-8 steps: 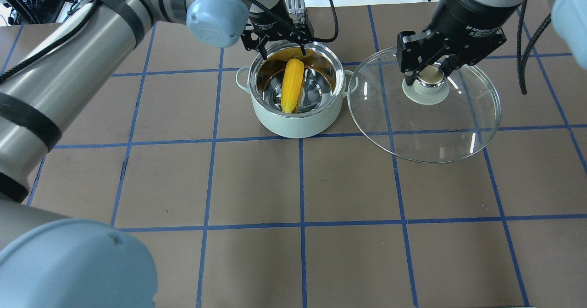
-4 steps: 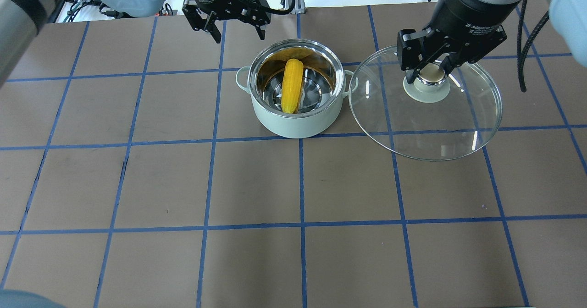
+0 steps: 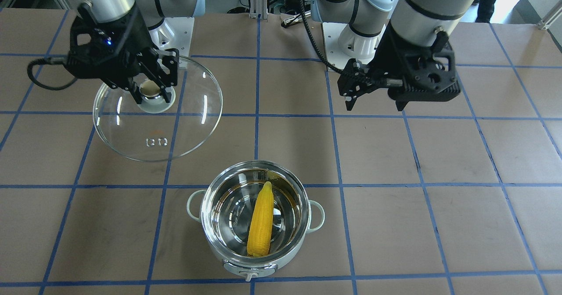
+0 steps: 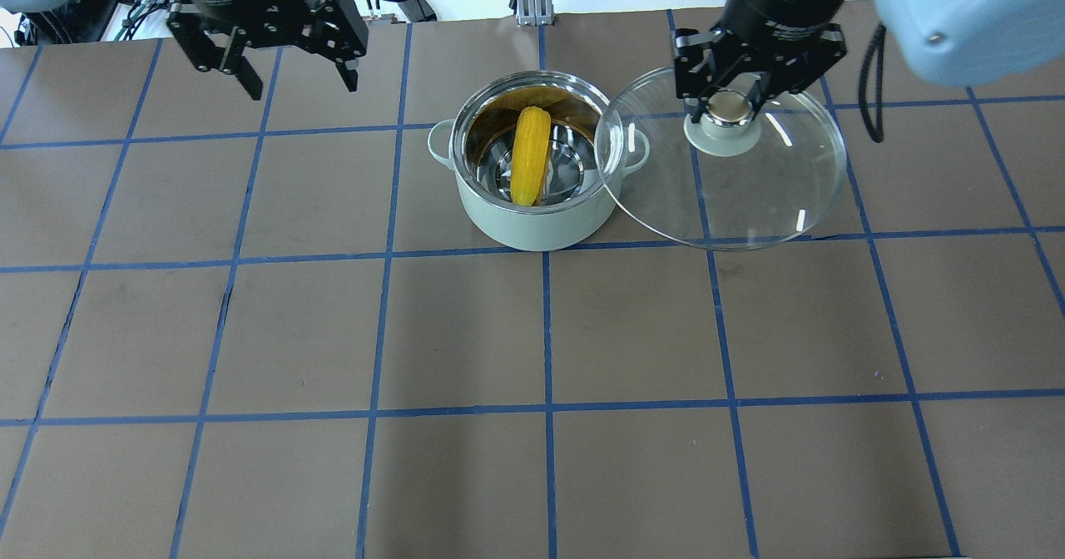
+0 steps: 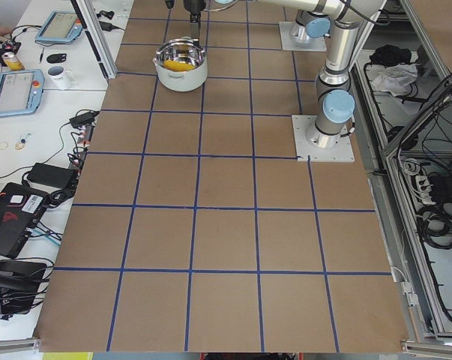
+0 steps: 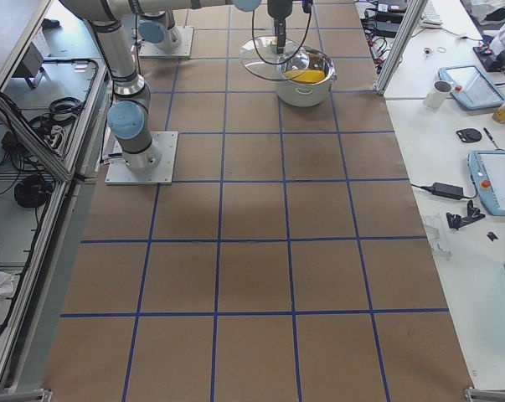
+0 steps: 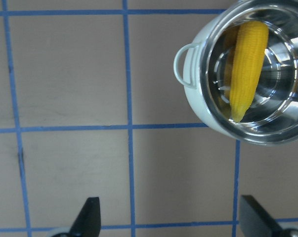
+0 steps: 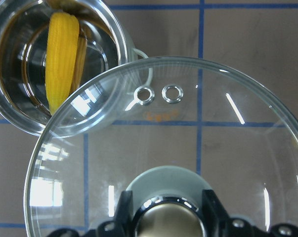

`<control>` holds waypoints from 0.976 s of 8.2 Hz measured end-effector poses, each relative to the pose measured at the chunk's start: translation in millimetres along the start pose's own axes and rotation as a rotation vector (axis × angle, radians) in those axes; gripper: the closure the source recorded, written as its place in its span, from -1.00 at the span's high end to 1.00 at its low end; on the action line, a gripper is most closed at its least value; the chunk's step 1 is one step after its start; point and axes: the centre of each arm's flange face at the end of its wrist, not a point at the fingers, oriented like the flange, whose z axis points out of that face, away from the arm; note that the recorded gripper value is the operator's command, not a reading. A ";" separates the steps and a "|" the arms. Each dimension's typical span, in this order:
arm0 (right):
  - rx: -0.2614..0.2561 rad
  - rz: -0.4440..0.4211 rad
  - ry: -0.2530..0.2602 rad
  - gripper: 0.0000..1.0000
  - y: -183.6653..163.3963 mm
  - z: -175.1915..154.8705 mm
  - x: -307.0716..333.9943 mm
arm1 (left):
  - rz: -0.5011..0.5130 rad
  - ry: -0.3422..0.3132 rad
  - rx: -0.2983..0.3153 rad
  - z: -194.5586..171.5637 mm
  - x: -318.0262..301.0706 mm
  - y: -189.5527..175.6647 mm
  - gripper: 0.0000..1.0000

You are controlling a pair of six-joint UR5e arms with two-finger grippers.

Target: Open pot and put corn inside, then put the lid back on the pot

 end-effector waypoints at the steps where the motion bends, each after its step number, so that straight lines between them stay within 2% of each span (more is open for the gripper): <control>1: 0.021 0.019 -0.005 -0.59 -20.1 21.2 -28.7 | -0.038 -0.013 -0.011 -13.4 -13.6 15.1 1.00; 3: 0.068 0.095 -0.021 -0.58 -59.5 72.4 -99.0 | -0.064 -0.030 -0.042 -23.0 -24.3 31.1 1.00; 5: 0.104 0.133 -0.038 -0.57 -80.0 116.6 -142.9 | -0.068 -0.036 -0.046 -23.7 -25.9 32.9 1.00; 8: 0.120 0.141 -0.021 -0.57 -87.5 136.2 -152.9 | -0.070 -0.036 -0.057 -17.8 -26.1 27.8 1.00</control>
